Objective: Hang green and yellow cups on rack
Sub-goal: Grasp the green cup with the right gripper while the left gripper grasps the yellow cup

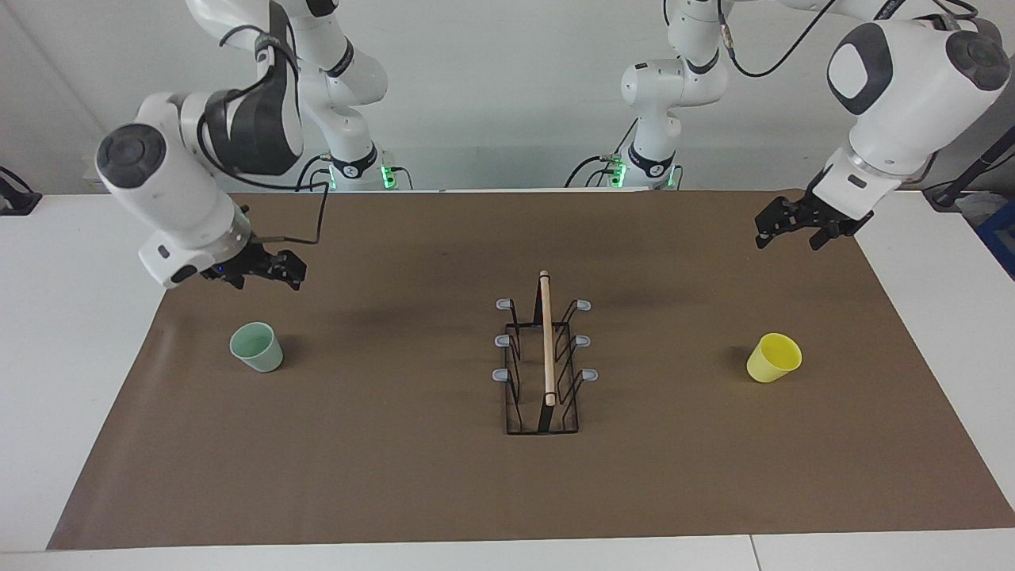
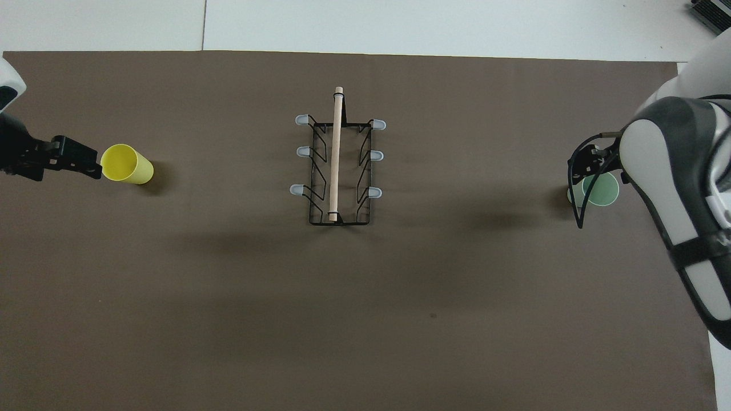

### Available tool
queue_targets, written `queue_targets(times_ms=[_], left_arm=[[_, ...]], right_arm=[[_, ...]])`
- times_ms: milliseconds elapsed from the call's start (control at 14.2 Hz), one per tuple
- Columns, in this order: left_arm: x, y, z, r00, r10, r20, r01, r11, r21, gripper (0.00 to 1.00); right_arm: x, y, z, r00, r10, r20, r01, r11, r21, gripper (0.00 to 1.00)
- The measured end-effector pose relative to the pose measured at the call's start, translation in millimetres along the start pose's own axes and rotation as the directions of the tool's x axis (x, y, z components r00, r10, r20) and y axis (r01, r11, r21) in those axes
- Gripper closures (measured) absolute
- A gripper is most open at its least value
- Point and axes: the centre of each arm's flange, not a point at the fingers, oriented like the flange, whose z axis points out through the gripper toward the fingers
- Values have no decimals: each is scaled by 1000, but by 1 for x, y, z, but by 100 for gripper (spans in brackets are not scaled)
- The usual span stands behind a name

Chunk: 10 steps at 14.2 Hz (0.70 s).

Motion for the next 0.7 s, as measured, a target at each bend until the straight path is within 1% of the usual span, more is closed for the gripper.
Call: queue_targets(times_ms=[141,211,352,422,492,563,633,704], left_arm=[[28,-9,15,990,-137,-17,136,990,-47,0],[40,-12,24,973,-232,-18,230,970,-76,0],[57,-23,42,913,-408,4,405,906,-124,0],[63,-33,51,873,-487,25,485,863,-142,0],[70,-45,59,832,-553,43,553,819,-151,0],[76,-56,67,792,-607,60,608,779,-154,0],[83,-64,77,752,-654,77,657,739,-149,0],[91,-73,89,706,-702,95,707,692,-143,0]], right_arm=[[26,1,36,997,-66,43,67,998,-12,0],[37,-4,52,992,-104,69,107,993,-41,0],[58,-30,83,976,-181,123,197,971,-134,0],[67,-46,98,960,-234,153,260,949,-181,0],[72,-59,109,934,-301,191,341,912,-227,0],[74,-66,118,894,-375,244,433,862,-265,0],[74,-69,125,842,-443,308,527,800,-288,0],[72,-68,133,772,-508,382,624,722,-300,0]])
